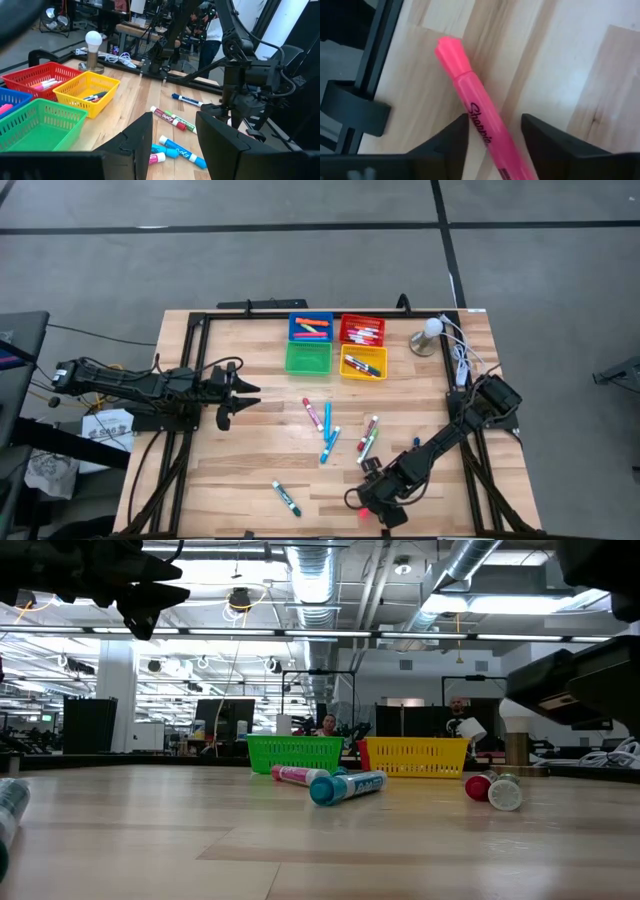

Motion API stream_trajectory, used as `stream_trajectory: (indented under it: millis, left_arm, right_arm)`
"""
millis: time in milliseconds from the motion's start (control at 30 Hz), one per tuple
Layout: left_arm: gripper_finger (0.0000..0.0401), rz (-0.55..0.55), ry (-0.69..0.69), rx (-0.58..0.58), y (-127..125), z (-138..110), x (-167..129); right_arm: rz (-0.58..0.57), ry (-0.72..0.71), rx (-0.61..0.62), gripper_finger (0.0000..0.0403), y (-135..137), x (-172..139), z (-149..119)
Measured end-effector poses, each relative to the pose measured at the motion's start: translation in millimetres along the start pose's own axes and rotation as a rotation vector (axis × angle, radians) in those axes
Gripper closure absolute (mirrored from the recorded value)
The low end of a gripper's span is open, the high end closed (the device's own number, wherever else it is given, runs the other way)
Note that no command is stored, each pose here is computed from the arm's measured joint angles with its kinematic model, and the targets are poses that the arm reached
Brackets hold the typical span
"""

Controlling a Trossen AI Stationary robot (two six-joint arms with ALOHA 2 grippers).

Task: Pick & Place Markers
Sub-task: Put the pink highlighter into the blue basket

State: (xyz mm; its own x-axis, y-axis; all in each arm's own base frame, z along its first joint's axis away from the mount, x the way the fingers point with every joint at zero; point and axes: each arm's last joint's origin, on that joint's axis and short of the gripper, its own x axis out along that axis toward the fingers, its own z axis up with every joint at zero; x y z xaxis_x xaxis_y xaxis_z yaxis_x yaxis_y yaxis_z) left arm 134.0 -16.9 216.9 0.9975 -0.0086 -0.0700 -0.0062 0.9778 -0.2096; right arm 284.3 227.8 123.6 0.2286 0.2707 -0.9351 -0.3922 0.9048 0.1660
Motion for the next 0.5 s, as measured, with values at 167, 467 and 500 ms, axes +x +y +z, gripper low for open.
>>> stream_trajectory:
  millis: [167, 467, 500]
  left_arm:
    - [0.0252, -0.001, -0.002, 0.0, 0.0, 0.2, 0.0]
    - [0.0252, -0.001, -0.006, -0.001, -0.1, 0.6, 0.0]
    - [0.0252, -0.001, -0.006, -0.001, -0.1, 0.6, 0.0]
  right_arm:
    - [-0.004, 0.003, 0.016, 0.0299, -1.0, 0.2, -0.3]
    - [0.062, 0.015, 0.028, 0.0359, -2.0, -2.4, 4.0]
    - [0.073, 0.017, 0.034, 0.0359, -3.1, -3.6, 6.2]
